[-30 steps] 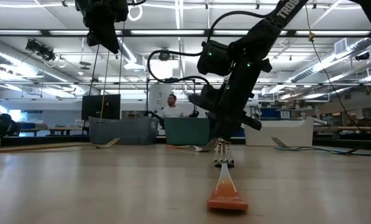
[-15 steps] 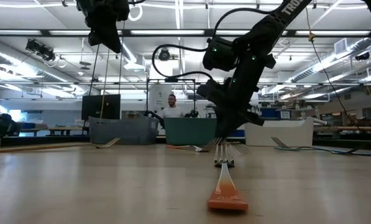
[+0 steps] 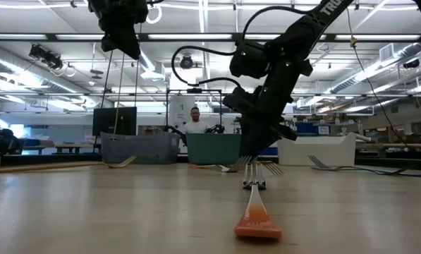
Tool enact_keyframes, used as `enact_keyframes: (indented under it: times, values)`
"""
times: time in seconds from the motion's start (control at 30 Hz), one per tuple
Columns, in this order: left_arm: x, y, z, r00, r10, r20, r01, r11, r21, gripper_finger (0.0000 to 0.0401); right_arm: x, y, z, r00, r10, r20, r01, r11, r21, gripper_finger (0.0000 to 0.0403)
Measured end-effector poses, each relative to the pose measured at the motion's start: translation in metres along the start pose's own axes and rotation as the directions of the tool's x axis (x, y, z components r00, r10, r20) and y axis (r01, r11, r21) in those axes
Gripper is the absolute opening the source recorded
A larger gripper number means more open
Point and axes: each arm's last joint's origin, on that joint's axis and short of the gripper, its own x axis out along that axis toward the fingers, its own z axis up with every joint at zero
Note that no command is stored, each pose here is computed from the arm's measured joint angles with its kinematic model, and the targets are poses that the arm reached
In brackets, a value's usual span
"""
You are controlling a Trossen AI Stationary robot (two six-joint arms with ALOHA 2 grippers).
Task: Sort silverware by color (type)
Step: Put the gold fork into the green bin
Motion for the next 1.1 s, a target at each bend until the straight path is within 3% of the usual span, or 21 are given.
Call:
enact_keyframes:
  times: [0.23, 0.7, 0.83, 1.0, 1.1]
  values:
    - [0.000, 0.000, 0.000, 1.000, 0.000, 0.000, 0.000, 1.000, 0.000, 0.0087, 0.000, 0.013, -0.004, 0.996, -0.015, 0.088, 0.018, 0.999, -0.040, 0.0130]
    - [0.000, 0.000, 0.000, 1.000, 0.000, 0.001, 0.000, 1.000, 0.000, 0.0087, 0.023, 0.010, -0.017, 0.989, -0.135, 0.063, 0.139, 0.989, -0.052, 0.0124]
    - [0.000, 0.000, 0.000, 1.000, 0.000, 0.002, 0.000, 1.000, 0.000, 0.0087, 0.025, 0.007, -0.019, 0.984, -0.170, 0.048, 0.171, 0.985, -0.025, 0.0094]
    - [0.000, 0.000, 0.000, 1.000, 0.000, 0.002, 0.000, 1.000, 0.000, 0.0087, 0.025, 0.005, -0.020, 0.985, -0.173, 0.029, 0.174, 0.982, -0.067, 0.0018]
    - [0.000, 0.000, 0.000, 1.000, 0.000, 0.002, 0.000, 1.000, 0.000, 0.0087, 0.025, 0.004, -0.019, 0.987, -0.159, 0.011, 0.159, 0.985, -0.065, 0.0020]
